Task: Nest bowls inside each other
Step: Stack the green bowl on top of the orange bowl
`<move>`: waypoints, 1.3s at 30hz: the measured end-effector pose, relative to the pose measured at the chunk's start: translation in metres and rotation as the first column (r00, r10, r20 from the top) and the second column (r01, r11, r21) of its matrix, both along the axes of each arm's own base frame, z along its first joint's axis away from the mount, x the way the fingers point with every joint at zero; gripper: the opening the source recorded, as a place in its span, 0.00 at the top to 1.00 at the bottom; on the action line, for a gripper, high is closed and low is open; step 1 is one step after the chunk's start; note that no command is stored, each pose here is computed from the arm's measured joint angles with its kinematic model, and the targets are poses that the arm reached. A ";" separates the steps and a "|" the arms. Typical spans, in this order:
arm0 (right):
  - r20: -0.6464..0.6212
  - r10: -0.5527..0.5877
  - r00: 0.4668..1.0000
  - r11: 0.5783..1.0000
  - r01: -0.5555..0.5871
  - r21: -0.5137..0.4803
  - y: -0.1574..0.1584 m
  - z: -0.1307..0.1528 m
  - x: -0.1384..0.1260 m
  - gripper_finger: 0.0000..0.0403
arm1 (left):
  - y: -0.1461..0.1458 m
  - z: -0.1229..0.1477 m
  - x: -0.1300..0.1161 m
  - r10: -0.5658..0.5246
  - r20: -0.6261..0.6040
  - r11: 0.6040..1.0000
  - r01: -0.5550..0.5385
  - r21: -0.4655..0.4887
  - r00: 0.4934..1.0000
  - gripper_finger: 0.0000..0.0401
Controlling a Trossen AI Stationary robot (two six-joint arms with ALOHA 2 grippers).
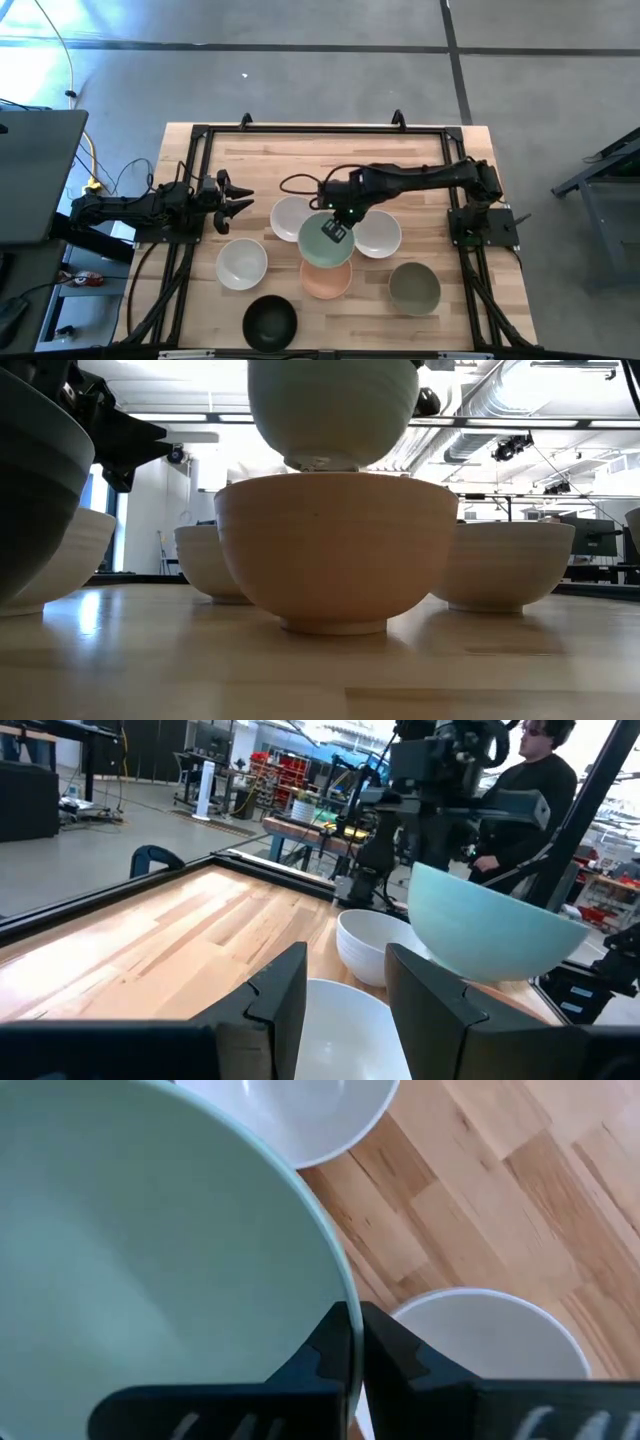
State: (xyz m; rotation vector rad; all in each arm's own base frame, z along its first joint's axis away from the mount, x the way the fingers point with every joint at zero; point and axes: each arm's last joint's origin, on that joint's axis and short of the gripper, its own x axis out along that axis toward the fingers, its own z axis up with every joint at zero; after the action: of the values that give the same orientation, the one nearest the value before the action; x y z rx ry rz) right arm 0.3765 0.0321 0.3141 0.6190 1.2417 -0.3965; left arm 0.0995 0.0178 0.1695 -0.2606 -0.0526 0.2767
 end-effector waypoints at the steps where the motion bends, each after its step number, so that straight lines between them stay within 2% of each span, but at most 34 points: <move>1: 0.000 0.002 1.000 1.000 -0.002 0.002 0.003 0.000 0.000 1.00 | 0.000 0.000 0.000 0.000 0.000 1.000 0.000 0.000 1.000 0.68; 16: 0.029 -0.003 1.000 1.000 0.003 0.019 0.029 -0.006 0.003 1.00 | 0.000 0.000 0.000 0.002 0.007 1.000 -0.001 -0.023 1.000 0.68; 28: 0.021 -0.014 1.000 0.997 0.012 0.079 0.043 -0.010 0.005 1.00 | 0.000 0.000 0.000 0.008 0.007 1.000 -0.008 -0.022 1.000 0.68; 39: -0.041 -0.037 0.998 0.993 0.042 0.112 0.058 -0.025 0.009 1.00 | 0.001 -0.002 0.000 0.024 -0.015 0.999 -0.024 -0.025 1.000 0.68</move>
State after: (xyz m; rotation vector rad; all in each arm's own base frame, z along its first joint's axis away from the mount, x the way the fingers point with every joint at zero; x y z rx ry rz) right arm 0.3851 0.0905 0.2887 0.7366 1.2971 -0.3743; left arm 0.0994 0.0185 0.1674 -0.2836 -0.0380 0.3035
